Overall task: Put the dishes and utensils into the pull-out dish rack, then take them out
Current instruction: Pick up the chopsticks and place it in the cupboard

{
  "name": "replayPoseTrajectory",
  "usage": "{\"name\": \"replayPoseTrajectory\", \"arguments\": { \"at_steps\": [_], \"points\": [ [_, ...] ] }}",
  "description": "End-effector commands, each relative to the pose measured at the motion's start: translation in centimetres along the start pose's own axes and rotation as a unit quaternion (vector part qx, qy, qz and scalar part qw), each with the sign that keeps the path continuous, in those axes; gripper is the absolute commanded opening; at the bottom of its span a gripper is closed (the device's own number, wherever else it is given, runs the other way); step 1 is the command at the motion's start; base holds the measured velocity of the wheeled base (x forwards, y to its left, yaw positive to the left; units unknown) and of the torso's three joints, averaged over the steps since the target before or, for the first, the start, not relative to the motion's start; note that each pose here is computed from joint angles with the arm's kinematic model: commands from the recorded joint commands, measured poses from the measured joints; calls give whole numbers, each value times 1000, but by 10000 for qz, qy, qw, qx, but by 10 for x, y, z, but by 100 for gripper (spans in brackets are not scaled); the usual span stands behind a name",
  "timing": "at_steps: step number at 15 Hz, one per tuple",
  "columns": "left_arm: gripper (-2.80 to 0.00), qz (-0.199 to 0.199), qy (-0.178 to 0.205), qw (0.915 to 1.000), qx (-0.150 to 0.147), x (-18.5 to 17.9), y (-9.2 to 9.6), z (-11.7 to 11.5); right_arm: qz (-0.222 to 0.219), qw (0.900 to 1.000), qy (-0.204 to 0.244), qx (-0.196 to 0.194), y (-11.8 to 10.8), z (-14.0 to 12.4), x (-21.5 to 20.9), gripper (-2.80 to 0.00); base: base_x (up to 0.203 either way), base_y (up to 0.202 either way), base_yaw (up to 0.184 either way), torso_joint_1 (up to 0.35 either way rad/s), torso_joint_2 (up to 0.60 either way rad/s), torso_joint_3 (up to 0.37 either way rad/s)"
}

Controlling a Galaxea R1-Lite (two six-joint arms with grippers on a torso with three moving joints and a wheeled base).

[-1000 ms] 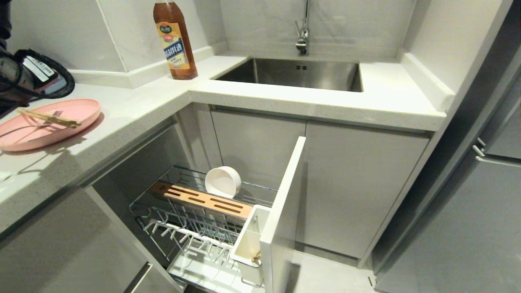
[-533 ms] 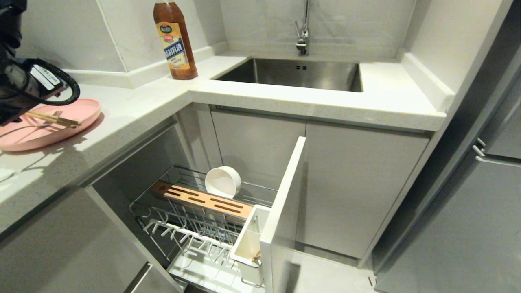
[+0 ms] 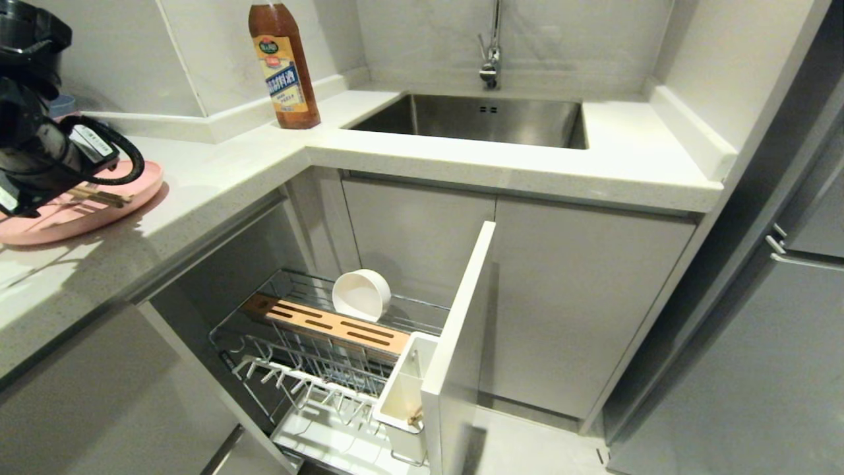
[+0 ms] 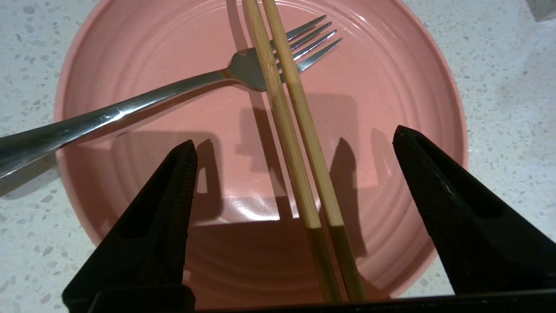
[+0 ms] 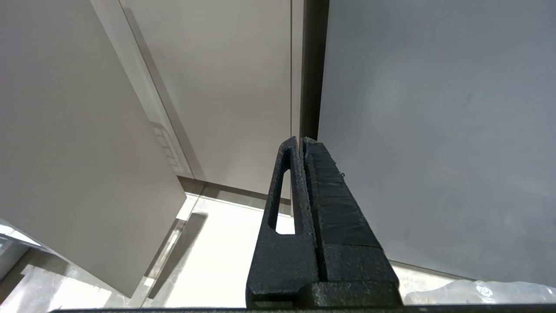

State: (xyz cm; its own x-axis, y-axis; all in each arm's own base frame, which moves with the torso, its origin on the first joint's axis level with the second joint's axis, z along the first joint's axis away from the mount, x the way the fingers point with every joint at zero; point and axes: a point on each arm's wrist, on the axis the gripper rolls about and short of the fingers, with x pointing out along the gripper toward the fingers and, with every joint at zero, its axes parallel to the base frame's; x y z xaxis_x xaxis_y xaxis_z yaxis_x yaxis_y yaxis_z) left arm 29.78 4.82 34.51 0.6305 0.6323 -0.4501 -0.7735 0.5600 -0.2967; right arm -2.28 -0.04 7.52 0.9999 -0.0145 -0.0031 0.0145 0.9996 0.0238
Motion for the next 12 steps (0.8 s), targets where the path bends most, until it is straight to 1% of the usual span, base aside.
{"name": "replayPoseTrajectory", "arguments": {
  "at_steps": [1, 11, 12],
  "points": [
    [0, 69, 47, 10000, 25, 6, -1, -3, 3, 10000, 7, 0, 0, -1, 0, -280, 0, 0, 0, 0, 0, 0],
    [0, 97, 103, 9999, 47, 8, -2, -6, 2, 10000, 13, 2, 0, -1, 0, -280, 0, 0, 0, 0, 0, 0],
    [-280, 101, 108, 9999, 59, 8, -1, -6, -3, 10000, 9, 2, 0, -1, 0, -280, 0, 0, 0, 0, 0, 0]
  ]
}}
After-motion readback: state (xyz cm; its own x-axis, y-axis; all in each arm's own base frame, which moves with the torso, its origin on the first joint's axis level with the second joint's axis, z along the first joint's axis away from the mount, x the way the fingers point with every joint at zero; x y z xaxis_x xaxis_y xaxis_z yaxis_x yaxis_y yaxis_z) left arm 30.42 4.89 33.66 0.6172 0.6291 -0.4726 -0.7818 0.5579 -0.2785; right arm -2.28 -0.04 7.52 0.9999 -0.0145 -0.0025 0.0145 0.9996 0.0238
